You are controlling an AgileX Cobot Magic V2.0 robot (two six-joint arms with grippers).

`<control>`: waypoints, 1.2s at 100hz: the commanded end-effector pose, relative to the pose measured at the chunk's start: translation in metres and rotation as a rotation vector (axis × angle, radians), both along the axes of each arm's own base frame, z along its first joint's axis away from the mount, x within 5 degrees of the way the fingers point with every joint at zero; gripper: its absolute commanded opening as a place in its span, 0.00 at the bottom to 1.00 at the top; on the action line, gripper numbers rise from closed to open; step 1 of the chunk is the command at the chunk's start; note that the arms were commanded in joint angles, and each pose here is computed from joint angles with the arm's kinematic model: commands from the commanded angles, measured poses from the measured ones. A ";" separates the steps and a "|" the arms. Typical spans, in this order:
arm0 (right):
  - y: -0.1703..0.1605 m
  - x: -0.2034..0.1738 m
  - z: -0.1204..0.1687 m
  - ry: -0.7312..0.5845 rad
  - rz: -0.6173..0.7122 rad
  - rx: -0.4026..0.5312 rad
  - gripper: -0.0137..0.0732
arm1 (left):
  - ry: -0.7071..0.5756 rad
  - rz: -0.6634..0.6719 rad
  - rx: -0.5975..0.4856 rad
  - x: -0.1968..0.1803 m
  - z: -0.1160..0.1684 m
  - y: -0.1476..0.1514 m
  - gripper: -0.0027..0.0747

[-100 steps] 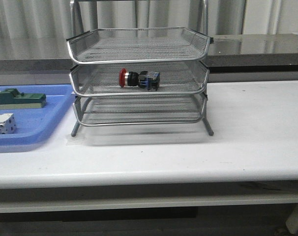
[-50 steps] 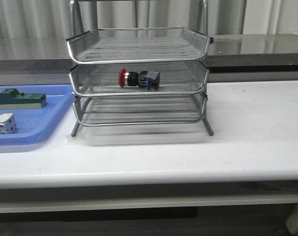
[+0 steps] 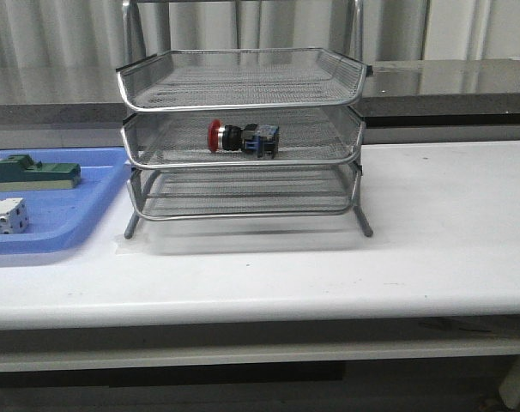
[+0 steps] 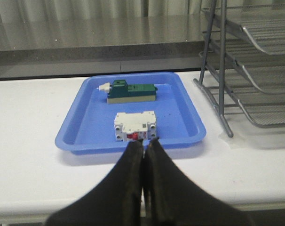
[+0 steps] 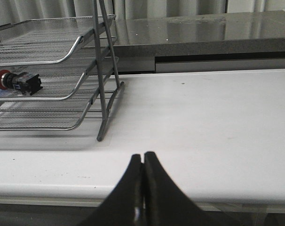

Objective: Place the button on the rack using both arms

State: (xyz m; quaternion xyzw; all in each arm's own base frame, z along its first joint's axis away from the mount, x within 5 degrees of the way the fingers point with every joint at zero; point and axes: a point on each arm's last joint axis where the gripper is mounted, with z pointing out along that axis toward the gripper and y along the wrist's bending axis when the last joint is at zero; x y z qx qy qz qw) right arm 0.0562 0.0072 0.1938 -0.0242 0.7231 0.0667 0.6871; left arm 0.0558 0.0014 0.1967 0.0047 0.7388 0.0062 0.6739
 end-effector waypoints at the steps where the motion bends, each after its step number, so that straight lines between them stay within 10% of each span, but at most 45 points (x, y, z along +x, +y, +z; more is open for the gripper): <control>1: 0.000 -0.002 0.014 -0.116 -0.005 0.003 0.09 | -0.131 -0.020 -0.011 -0.001 0.004 -0.002 0.01; 120: 0.000 -0.002 0.014 -0.116 -0.005 0.003 0.09 | -0.143 -0.026 -0.027 0.000 0.000 -0.003 0.01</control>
